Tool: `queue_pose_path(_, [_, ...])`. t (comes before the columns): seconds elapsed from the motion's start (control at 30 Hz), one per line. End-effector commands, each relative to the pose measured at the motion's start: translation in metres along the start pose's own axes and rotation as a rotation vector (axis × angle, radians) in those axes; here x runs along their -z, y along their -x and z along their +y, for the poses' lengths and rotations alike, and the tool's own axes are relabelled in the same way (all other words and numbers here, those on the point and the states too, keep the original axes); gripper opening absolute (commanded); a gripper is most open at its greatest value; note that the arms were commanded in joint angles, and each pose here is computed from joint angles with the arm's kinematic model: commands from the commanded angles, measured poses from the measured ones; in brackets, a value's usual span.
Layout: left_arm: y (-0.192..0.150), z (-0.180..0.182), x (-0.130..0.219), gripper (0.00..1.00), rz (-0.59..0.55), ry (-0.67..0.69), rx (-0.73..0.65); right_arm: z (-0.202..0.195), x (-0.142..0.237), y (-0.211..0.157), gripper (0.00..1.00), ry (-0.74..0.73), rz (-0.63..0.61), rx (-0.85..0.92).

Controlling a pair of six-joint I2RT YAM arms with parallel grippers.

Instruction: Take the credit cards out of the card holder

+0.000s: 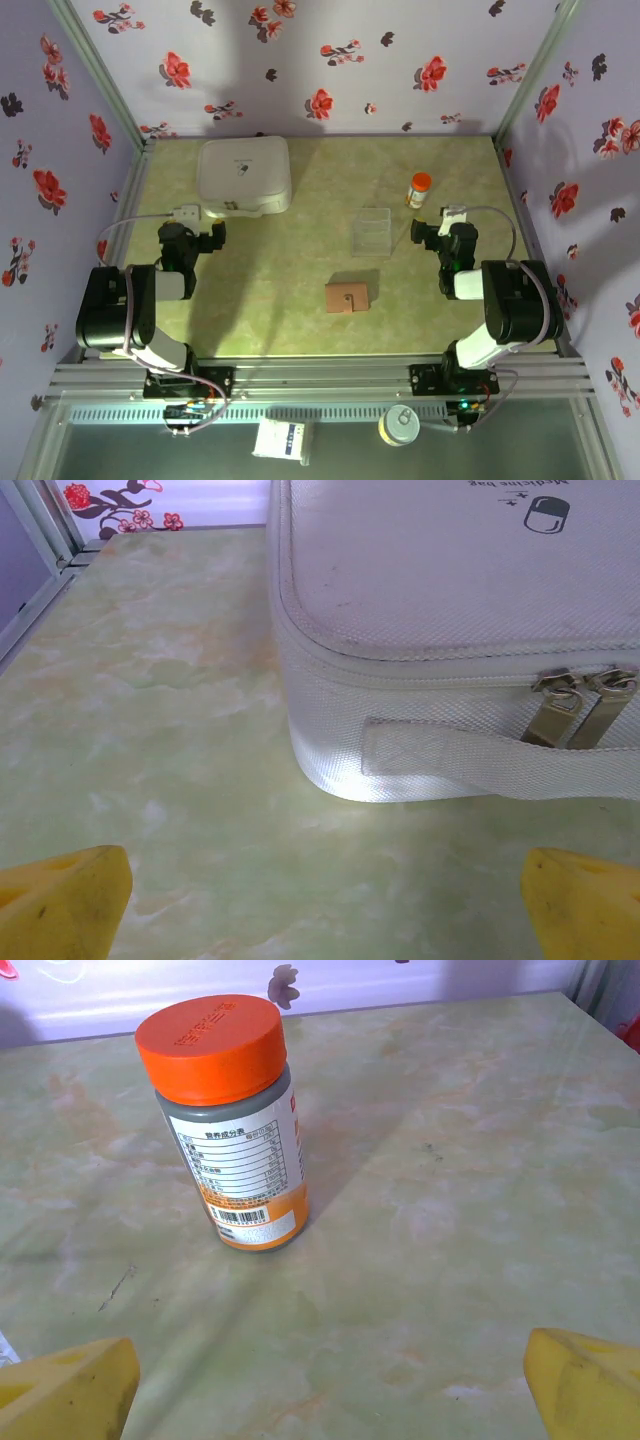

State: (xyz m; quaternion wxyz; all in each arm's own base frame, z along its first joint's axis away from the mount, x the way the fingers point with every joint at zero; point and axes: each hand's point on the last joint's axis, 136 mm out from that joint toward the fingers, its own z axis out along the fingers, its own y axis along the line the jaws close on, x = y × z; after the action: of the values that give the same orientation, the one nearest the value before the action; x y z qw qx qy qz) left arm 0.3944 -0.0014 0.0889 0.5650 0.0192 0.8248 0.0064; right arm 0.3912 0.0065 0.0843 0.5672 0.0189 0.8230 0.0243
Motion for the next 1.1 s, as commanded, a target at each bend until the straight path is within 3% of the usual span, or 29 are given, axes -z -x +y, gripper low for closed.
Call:
queue_pose_path(0.0, [0.006,-0.003,0.001,1.00,-0.035,-0.015,-0.026,0.000,0.000,0.006,0.99,0.009,-0.028,0.006])
queue_pose_path(0.87, [0.007,0.000,0.001,1.00,-0.036,-0.005,-0.021,-0.003,-0.001,0.006,0.99,-0.005,-0.021,-0.003])
queue_pose_path(1.07, [0.007,0.003,0.000,1.00,-0.031,0.011,-0.010,-0.024,-0.005,0.006,0.99,-0.127,0.005,-0.050])
